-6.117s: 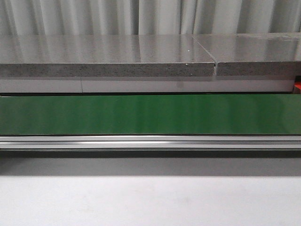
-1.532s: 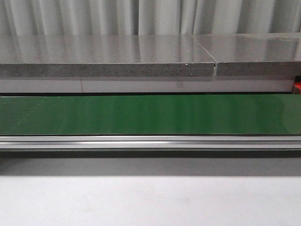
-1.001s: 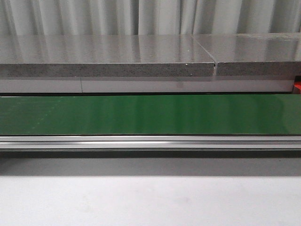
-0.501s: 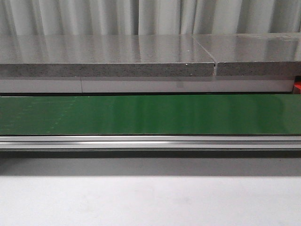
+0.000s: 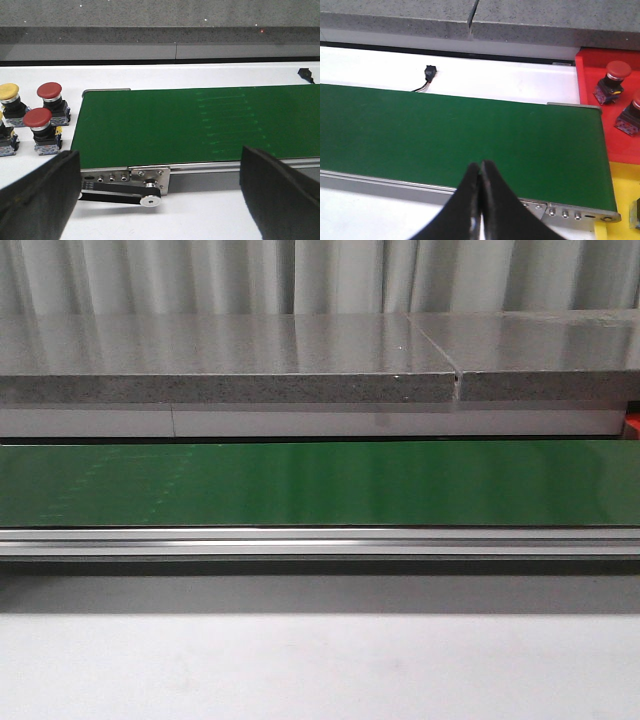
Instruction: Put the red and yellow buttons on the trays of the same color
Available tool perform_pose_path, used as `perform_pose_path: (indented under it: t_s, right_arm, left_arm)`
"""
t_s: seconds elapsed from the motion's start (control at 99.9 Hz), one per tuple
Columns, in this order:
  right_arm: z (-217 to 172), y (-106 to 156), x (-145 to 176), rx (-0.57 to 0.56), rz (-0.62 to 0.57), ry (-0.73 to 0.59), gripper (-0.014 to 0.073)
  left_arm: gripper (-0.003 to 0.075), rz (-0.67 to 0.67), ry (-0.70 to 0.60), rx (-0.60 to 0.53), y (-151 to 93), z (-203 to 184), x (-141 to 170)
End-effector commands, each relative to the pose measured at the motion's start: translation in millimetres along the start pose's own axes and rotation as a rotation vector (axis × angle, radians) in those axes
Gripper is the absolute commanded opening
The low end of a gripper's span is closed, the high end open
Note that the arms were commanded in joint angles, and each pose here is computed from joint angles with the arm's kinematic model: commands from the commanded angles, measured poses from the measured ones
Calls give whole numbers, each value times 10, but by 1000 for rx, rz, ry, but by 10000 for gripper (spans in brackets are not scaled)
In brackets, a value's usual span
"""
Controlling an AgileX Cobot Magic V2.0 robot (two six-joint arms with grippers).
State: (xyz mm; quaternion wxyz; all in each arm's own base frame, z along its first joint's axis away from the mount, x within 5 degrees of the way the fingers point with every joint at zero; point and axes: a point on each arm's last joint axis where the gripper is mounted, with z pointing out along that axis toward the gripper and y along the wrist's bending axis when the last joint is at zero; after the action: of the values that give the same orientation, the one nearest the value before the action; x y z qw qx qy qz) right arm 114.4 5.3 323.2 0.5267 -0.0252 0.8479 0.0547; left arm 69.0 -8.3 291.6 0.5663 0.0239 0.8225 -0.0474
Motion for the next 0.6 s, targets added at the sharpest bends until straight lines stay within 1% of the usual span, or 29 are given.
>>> perform_pose_path:
  t_s: [0.0, 0.16, 0.3, 0.42, 0.591]
  right_arm:
    - [-37, -6, -119, 14, 2, -79, -66]
    - [-37, -6, -119, 14, 2, -79, -66]
    - [-37, -6, -119, 14, 2, -79, -66]
    - [-37, -6, -119, 14, 2, -79, -66]
    - [-37, -6, -119, 14, 2, -79, -66]
  left_arm:
    - [636, -36, -110, -17, 9, -55, -232]
    - [636, -160, -104, -165, 137, -16, -517]
    - [636, -210, -89, -230, 214, 141, -824]
    - [636, -246, -31, -269, 300, 425, -1043]
    - [627, -300, 63, -322, 464, 877, -1187]
